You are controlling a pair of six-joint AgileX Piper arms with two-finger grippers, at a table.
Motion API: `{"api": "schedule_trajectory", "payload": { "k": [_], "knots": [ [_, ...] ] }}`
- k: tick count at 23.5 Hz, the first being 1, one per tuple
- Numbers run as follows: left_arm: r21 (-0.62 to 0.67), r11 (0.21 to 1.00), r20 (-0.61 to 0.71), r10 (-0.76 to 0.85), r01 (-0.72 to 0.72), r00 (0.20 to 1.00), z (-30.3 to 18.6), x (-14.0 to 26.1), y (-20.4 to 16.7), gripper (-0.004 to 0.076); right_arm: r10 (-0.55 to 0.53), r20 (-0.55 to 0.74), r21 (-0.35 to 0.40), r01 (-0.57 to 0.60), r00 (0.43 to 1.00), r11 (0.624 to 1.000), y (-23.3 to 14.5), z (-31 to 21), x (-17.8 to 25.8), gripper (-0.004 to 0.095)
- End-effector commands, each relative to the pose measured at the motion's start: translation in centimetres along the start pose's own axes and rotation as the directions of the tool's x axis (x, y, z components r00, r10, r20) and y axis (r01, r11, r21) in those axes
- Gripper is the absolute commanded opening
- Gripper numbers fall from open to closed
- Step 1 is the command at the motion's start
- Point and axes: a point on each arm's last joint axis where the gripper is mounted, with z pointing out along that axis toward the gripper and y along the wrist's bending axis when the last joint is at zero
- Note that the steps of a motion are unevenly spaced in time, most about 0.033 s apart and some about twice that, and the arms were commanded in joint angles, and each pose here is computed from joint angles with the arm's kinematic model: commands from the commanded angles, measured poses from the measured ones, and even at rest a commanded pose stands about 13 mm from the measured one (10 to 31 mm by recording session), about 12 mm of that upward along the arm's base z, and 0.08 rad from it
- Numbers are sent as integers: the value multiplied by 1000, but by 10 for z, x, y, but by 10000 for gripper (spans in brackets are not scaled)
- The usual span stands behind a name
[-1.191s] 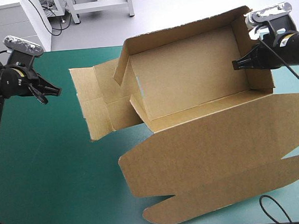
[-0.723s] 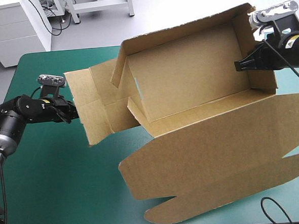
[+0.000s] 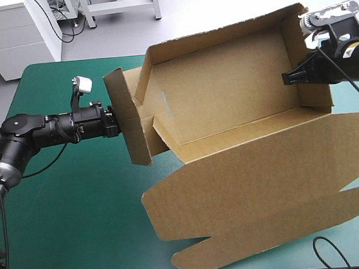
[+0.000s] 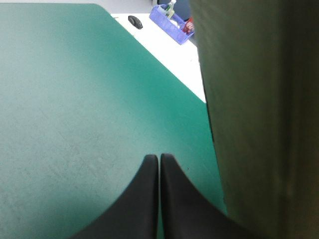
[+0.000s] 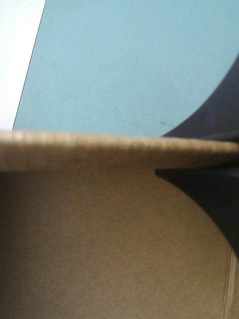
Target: Fold the box
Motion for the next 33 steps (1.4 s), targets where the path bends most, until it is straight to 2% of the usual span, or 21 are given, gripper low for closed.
{"api": "schedule_trajectory", "payload": {
  "k": [1,7,12,14,19,23,27,30,33],
  "knots": [
    [155,987,100,16,-32,995,-8,-16,-32,-8,22,78,5,-23,997,1000,0,-12,-7,-19],
    [180,984,140,-14,-12,990,-10,-21,-35,8,35,78,7,-35,996,999,-4,4,-12,-19],
    [227,974,185,-46,3,982,-9,-28,-42,142,50,85,-2,-50,995,999,-6,18,-16,-17],
    [253,967,186,-15,-33,982,-5,-35,-53,223,61,93,-5,-61,994,998,-7,22,-18,-17],
    [302,945,198,70,-128,978,-1,-51,-79,349,64,101,-4,-64,993,998,-8,26,-20,-17],
    [297,949,144,65,-106,987,5,-54,-79,414,77,125,-11,-77,989,997,-7,26,-22,-17],
    [233,971,153,23,-59,988,7,-57,-71,430,97,172,-33,-92,980,995,-6,26,-26,-12],
    [153,986,119,54,-72,991,9,-59,-70,430,100,179,-42,-94,979,995,-4,26,-27,-11],
    [135,985,101,94,-108,990,13,-66,-82,437,77,182,-33,-72,980,997,2,27,-29,-11]
  ]
}}
